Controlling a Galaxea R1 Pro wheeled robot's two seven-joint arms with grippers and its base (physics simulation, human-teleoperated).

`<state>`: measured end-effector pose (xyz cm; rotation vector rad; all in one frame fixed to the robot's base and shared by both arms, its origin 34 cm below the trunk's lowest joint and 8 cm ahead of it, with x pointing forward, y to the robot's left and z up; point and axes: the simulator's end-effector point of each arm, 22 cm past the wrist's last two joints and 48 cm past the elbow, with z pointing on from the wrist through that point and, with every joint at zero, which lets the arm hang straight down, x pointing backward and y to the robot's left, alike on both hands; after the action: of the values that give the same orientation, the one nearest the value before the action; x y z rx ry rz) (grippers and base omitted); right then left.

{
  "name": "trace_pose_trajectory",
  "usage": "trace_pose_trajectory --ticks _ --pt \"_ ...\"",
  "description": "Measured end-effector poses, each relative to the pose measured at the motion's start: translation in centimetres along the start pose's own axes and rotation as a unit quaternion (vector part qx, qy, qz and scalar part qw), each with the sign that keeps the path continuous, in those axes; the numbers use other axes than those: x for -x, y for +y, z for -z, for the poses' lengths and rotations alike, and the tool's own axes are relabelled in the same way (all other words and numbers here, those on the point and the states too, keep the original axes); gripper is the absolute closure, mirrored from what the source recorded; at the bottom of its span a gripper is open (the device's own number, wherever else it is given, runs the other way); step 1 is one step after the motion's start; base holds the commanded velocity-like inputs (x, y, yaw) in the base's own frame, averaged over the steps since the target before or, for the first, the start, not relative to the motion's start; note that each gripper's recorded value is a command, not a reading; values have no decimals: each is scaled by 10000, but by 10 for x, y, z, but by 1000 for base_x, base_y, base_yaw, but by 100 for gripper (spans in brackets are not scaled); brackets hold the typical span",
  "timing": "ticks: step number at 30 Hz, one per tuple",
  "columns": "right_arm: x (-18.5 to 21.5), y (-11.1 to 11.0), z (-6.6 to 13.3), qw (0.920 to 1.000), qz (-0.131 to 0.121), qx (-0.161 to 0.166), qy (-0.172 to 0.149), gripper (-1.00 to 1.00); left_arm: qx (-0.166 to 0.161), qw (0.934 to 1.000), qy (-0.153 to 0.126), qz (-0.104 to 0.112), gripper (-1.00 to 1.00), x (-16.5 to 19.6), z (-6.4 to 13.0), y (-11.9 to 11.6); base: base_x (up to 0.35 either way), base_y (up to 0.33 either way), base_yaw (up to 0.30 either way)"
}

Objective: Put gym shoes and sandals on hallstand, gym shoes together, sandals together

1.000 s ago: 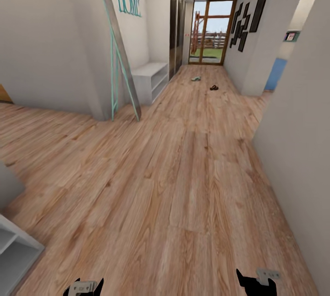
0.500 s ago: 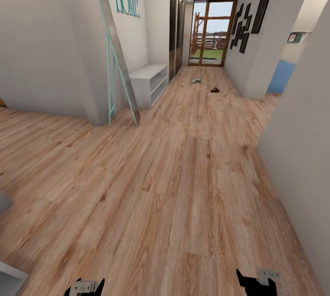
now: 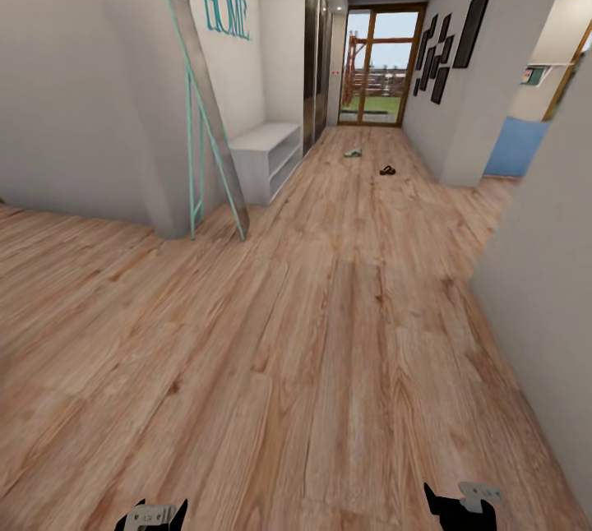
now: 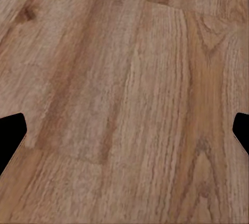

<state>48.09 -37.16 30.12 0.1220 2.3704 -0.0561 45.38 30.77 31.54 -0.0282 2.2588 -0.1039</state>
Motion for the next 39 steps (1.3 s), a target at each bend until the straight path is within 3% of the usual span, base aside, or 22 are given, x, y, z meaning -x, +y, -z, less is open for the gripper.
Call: trace_pose_trajectory --ticks 21,39 --pt "8 1 1 10000 -4 13 -77 -100 -2 10000 -77 -1 -100 7 0 0 340 0 -3" --pt "15 2 2 9999 -11 27 -150 -100 -2 9999 -161 2 -100 15 0 0 340 0 -202"
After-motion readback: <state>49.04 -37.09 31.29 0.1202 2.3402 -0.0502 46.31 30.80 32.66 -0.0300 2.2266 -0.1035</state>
